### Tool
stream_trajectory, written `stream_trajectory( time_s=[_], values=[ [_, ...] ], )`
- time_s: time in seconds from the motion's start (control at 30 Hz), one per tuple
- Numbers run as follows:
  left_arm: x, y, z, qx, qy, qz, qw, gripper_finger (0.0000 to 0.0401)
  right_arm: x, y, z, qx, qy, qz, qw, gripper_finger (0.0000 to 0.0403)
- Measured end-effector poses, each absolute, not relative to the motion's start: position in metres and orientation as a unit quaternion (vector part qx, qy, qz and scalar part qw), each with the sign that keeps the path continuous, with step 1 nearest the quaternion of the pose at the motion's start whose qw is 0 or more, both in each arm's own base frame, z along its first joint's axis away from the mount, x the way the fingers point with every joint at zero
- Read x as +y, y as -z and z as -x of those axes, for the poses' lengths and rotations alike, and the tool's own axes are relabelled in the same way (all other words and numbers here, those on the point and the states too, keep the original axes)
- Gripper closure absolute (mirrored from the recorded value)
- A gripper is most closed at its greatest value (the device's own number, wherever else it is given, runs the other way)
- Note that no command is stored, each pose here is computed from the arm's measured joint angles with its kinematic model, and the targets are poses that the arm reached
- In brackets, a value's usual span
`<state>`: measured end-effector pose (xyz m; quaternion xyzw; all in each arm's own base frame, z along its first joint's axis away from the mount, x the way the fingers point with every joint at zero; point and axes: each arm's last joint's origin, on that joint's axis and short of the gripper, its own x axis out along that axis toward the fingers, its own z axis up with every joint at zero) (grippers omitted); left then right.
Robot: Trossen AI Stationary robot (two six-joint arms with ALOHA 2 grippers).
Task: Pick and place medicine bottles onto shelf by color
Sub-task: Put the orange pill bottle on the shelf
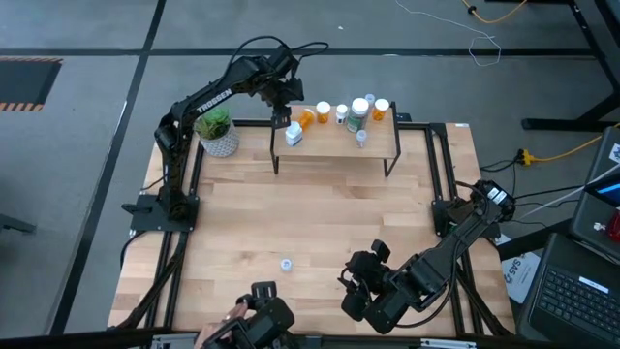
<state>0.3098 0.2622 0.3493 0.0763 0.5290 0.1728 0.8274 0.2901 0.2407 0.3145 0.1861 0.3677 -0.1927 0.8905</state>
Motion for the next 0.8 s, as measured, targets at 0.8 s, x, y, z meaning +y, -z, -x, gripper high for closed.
stream_trajectory(
  time_s=[0.8],
  values=[
    [0.249, -0.402, -0.305, 0.488, -0.214, -0.109, 0.839, 0.0213, 0.241, -0.315, -0.290, 0.368, 0.193, -0.186, 0.891, 0.0199]
  ],
)
